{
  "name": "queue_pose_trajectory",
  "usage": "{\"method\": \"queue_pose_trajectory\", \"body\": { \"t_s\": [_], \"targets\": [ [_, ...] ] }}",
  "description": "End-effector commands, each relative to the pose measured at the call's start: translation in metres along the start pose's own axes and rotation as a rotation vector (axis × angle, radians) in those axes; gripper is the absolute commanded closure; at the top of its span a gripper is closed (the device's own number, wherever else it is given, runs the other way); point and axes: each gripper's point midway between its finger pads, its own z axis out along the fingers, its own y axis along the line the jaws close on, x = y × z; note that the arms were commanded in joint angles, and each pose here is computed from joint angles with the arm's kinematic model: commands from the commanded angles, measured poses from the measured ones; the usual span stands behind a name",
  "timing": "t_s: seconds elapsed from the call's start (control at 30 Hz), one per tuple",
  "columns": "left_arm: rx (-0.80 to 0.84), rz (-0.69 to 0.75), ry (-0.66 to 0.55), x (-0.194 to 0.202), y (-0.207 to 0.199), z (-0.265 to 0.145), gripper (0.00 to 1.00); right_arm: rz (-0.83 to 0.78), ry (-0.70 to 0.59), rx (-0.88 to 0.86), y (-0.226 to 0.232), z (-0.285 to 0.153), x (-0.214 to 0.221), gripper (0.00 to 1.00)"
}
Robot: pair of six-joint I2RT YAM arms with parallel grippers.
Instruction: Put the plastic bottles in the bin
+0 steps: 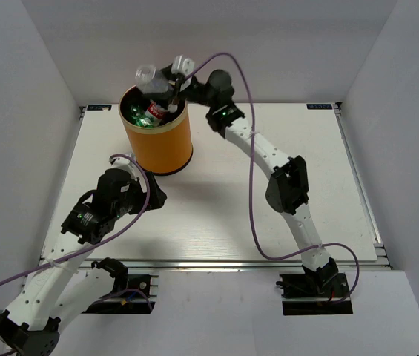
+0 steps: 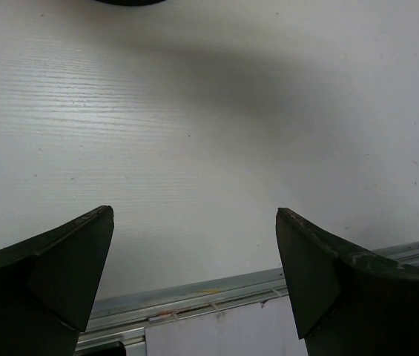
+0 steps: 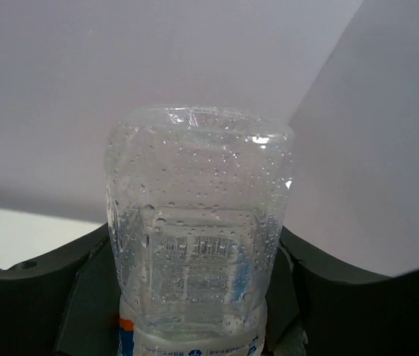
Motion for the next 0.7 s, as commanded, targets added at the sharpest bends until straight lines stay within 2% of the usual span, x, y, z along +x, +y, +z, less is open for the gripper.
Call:
{"method": "queue_pose_trajectory", "body": {
  "t_s": [0.0,0.03,0.07,0.1,0.13,0.3,0.33,0.37,0.43,0.47,0.5,0.53,0.57,0.63,0.67],
  "targets": [
    [0.017,-0.014,0.011,0.005,-0.002,-0.005,0.00,0.017,-0.050,0.027,0.017,0.015,0.006,0.62],
    [0.017,-0.014,0.011,0.005,-0.002,-0.005,0.00,0.019,-0.044,0.023,0.019,0.016,0.012,0.56],
    [0.012,-0.013,0.018,0.007,-0.001,-0.005,0.00,0.037,-0.025,0.031,0.020,0.017,0.019,0.34],
    [0.012,-0.013,0.018,0.007,-0.001,-0.005,0.00,0.042,-0.011,0.045,0.018,0.016,0.027,0.19],
    [0.012,-0.013,0.018,0.007,-0.001,-0.005,0.00,0.044,-0.002,0.068,0.012,0.013,0.029,0.10],
    [0.044,-0.017,-0.014,0.000,-0.007,-0.004,0.00,0.015,0.023,0.147,-0.015,0.000,-0.003,0.10],
    [0.061,-0.017,-0.019,-0.001,-0.011,-0.004,0.00,-0.023,0.024,0.188,-0.026,-0.003,-0.023,0.10],
    [0.077,-0.009,-0.043,-0.005,-0.013,-0.004,0.00,-0.055,0.041,0.200,-0.030,-0.008,-0.040,0.10],
    [0.126,0.015,-0.057,-0.010,-0.022,-0.004,0.00,-0.080,0.124,0.229,-0.038,-0.019,-0.040,0.10],
    [0.139,0.026,-0.060,-0.009,-0.024,-0.003,0.00,-0.091,0.141,0.277,-0.045,-0.029,-0.064,0.10],
    [0.185,0.040,-0.081,-0.015,-0.033,-0.004,0.00,-0.034,0.249,0.277,-0.041,-0.043,-0.046,0.10],
    [0.203,0.065,-0.085,-0.015,-0.035,-0.001,0.00,-0.041,0.281,0.313,-0.043,-0.057,-0.065,0.10],
    [0.249,0.077,-0.109,-0.021,-0.044,-0.003,0.00,0.046,0.441,0.302,-0.029,-0.080,-0.034,0.10],
    [0.271,0.109,-0.108,-0.021,-0.049,0.003,0.00,0.049,0.570,0.348,-0.019,-0.114,-0.034,0.10],
    [0.288,0.110,-0.118,-0.024,-0.052,0.002,0.00,0.085,0.659,0.357,-0.008,-0.134,-0.021,0.10]
  ]
}}
